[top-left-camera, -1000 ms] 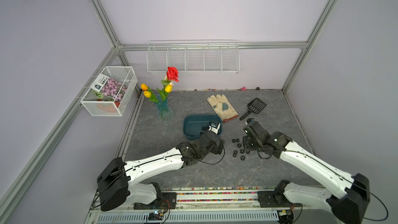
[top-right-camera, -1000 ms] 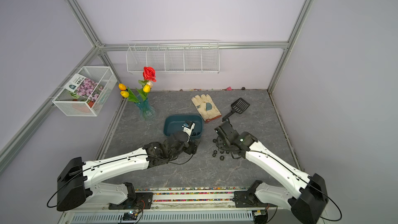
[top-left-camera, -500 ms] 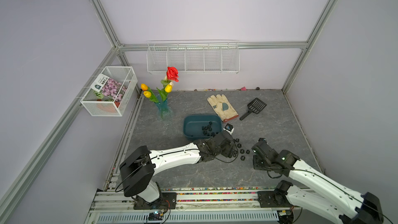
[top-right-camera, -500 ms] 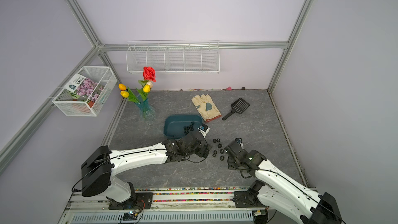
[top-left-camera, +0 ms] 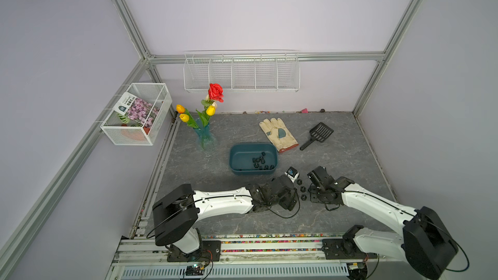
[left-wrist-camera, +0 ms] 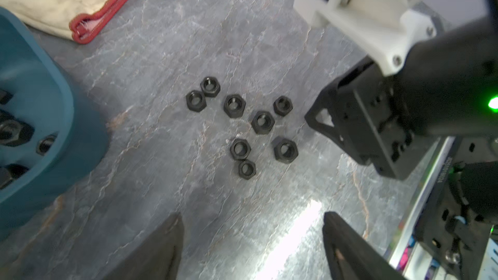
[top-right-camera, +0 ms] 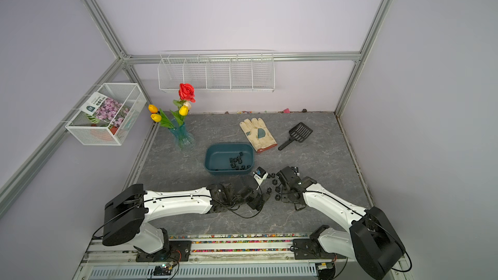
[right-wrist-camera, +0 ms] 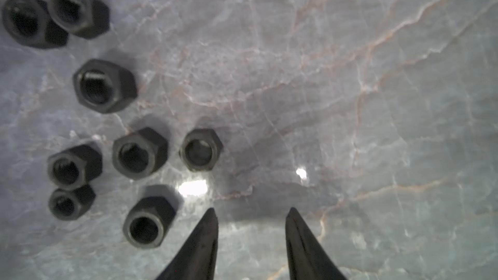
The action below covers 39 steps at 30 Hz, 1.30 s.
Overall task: Put the nuts on the desktop into the storage box
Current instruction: Pick up the nut from the center of the board, then place the nut in the storage box.
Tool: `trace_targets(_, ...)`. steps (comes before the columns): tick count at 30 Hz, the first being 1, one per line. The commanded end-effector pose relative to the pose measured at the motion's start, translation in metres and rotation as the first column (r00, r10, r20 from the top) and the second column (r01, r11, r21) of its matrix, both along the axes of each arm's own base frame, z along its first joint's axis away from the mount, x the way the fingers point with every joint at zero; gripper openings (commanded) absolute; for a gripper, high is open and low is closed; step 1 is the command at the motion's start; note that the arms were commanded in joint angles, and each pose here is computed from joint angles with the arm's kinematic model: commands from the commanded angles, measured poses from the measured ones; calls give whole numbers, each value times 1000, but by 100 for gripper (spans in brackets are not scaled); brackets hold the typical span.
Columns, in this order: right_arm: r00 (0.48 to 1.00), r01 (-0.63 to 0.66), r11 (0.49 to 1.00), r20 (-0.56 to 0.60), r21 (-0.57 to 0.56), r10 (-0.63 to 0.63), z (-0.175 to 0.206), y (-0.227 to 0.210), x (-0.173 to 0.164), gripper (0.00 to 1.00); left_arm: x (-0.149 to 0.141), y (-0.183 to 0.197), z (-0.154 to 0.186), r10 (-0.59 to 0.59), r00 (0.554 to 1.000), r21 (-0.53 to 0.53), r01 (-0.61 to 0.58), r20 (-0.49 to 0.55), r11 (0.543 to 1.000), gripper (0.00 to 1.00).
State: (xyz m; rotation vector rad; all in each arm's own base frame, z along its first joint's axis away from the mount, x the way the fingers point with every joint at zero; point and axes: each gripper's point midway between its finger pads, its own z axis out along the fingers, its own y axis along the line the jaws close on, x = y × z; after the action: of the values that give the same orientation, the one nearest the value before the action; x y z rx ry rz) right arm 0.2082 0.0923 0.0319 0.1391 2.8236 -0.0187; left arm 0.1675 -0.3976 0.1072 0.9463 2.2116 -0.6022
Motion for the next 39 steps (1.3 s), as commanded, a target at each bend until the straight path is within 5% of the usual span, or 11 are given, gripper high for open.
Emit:
trace_targets(1,999,-40,998,14,46,40,1,13,13,44,-7,0,7,-17,1000,-35,17,-1,999,83)
trace_targets(18,997,-40,998,-68,38,43,-21,16,27,42,-25,5,-3,-44,999,-39,43,-17,998,83)
trace_targets(39,995,-72,997,-65,40,74,-9,22,36,15,-15,12,-2,23,1000,-27,-23,16,999,83)
